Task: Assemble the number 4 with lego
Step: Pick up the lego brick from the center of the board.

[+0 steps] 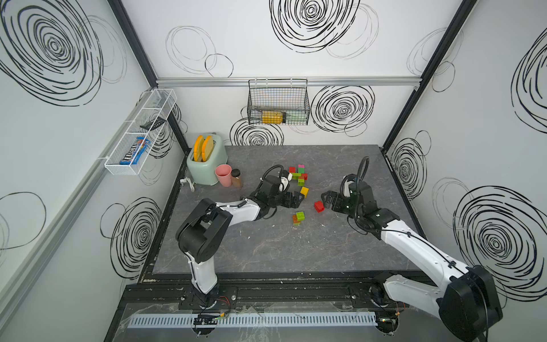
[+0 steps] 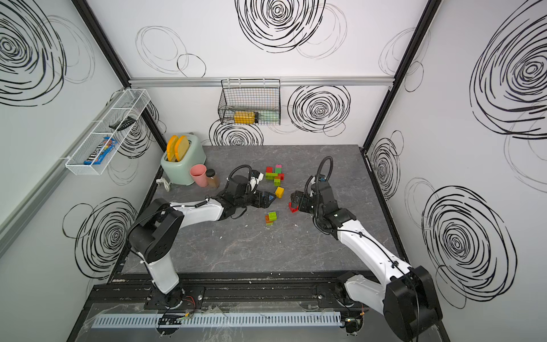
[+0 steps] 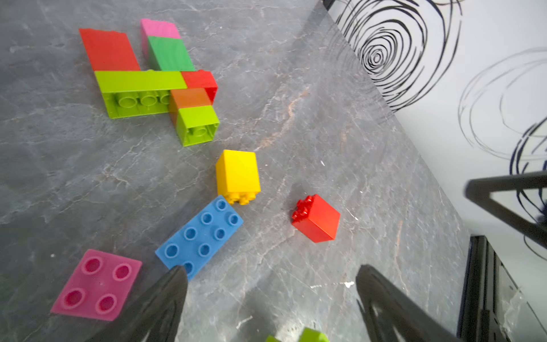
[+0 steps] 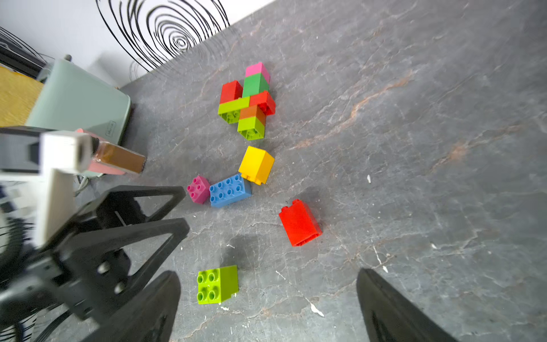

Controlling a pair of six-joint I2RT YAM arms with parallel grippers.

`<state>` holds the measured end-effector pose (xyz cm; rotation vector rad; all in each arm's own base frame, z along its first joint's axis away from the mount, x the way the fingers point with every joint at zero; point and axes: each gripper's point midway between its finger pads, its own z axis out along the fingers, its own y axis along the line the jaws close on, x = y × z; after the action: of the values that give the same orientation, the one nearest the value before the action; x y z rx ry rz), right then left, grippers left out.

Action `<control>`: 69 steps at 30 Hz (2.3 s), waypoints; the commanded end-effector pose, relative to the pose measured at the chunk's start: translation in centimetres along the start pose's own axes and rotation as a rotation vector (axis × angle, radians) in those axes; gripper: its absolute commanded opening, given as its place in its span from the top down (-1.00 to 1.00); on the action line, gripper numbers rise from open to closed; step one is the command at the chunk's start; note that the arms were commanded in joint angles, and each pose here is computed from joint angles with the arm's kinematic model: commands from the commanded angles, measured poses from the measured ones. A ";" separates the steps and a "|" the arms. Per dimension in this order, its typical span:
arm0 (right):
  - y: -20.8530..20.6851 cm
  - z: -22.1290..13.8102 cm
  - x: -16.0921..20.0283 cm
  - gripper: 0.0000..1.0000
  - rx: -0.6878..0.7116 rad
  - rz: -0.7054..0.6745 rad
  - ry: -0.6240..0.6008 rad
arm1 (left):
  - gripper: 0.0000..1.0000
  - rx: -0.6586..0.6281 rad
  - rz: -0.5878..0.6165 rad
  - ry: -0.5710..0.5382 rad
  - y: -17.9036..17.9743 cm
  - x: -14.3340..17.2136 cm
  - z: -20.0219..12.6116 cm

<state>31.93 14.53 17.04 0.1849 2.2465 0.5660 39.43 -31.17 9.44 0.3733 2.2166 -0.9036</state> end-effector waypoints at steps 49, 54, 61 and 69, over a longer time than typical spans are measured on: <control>-0.1 -2.2 -0.6 -0.95 -0.014 -0.071 -0.037 | -0.28 -0.055 0.373 0.088 4.9 4.7 4.5; -0.2 -2.3 -0.6 -0.95 -0.009 -0.073 -0.043 | -0.09 -0.071 0.398 0.083 4.6 4.8 4.9; -0.4 -2.2 -0.3 -0.95 -0.007 -0.075 -0.035 | 0.23 -0.086 0.421 0.067 4.4 4.8 4.6; -0.3 -2.0 0.2 -0.95 -0.024 -0.083 -0.025 | 0.57 -0.049 0.440 -0.003 2.8 3.8 2.9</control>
<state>30.36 13.63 17.37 0.0995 2.2329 0.5350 39.99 -30.89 2.13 0.7828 2.0912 -0.5960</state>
